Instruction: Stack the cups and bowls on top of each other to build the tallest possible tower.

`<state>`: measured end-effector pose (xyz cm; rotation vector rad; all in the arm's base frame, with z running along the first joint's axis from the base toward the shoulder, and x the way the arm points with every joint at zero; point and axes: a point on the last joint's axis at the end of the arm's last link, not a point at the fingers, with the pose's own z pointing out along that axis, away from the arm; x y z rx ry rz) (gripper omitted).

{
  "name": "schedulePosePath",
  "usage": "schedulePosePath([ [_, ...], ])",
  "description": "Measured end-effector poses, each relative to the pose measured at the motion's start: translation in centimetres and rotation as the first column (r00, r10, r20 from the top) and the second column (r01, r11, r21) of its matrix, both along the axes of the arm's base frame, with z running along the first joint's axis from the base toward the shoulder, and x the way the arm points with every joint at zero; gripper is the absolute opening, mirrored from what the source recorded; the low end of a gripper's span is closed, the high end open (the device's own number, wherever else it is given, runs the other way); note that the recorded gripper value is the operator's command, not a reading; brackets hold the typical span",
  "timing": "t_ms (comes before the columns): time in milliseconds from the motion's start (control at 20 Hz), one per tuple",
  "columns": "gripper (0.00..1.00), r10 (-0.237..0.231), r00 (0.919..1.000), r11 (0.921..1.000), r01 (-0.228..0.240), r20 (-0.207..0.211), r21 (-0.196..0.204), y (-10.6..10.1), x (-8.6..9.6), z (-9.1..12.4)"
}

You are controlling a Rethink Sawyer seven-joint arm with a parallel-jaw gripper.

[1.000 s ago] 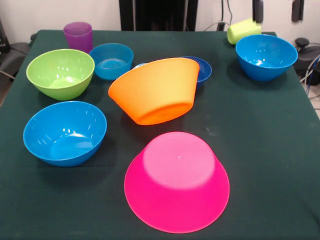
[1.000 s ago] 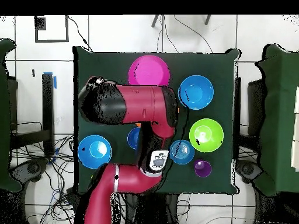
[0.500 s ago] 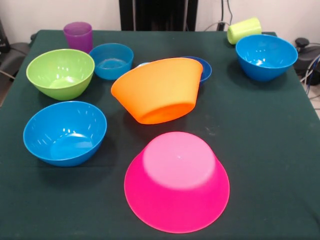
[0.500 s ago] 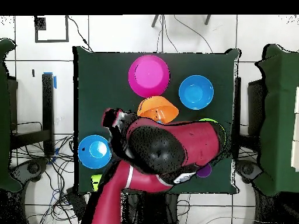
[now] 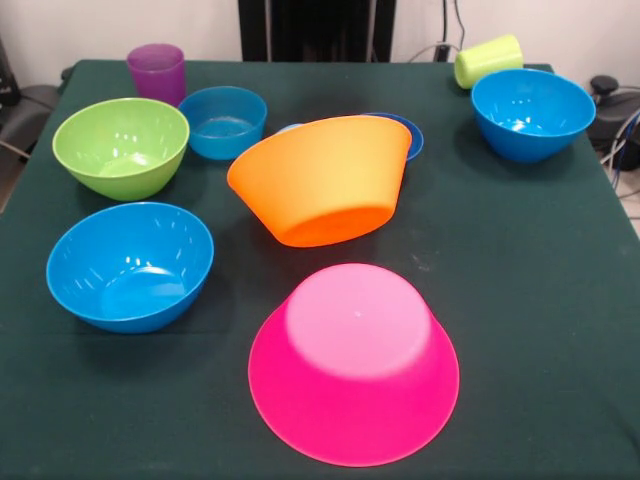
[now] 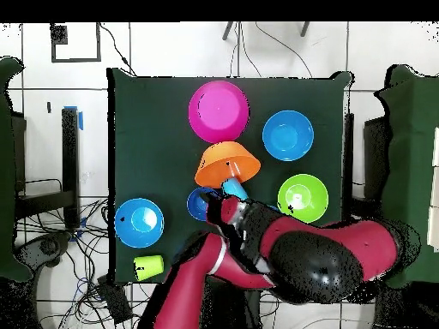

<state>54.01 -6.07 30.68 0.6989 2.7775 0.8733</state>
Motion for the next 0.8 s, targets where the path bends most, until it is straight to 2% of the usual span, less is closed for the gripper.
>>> schedulePosePath([
  [200, 1.00, -0.026, 0.9994, 0.9997, 0.026, -0.024, 0.000, -2.9, -1.5, -0.4],
  [250, 1.00, -0.046, 0.9983, 0.9989, 0.046, -0.035, -0.003, -4.7, -2.5, -0.5],
  [350, 1.00, -0.057, 0.9976, 0.9984, 0.057, -0.040, -0.005, -5.5, -3.1, -0.6],
  [400, 1.00, -0.074, 0.9962, 0.9972, 0.074, -0.044, -0.007, -6.7, -3.9, -0.9],
  [650, 1.00, -0.119, 0.9912, 0.9929, 0.119, -0.057, -0.004, -8.5, -5.5, -2.3],
  [800, 1.00, -0.140, 0.9867, 0.9900, 0.141, -0.082, 0.004, -9.0, -6.4, -3.9],
])
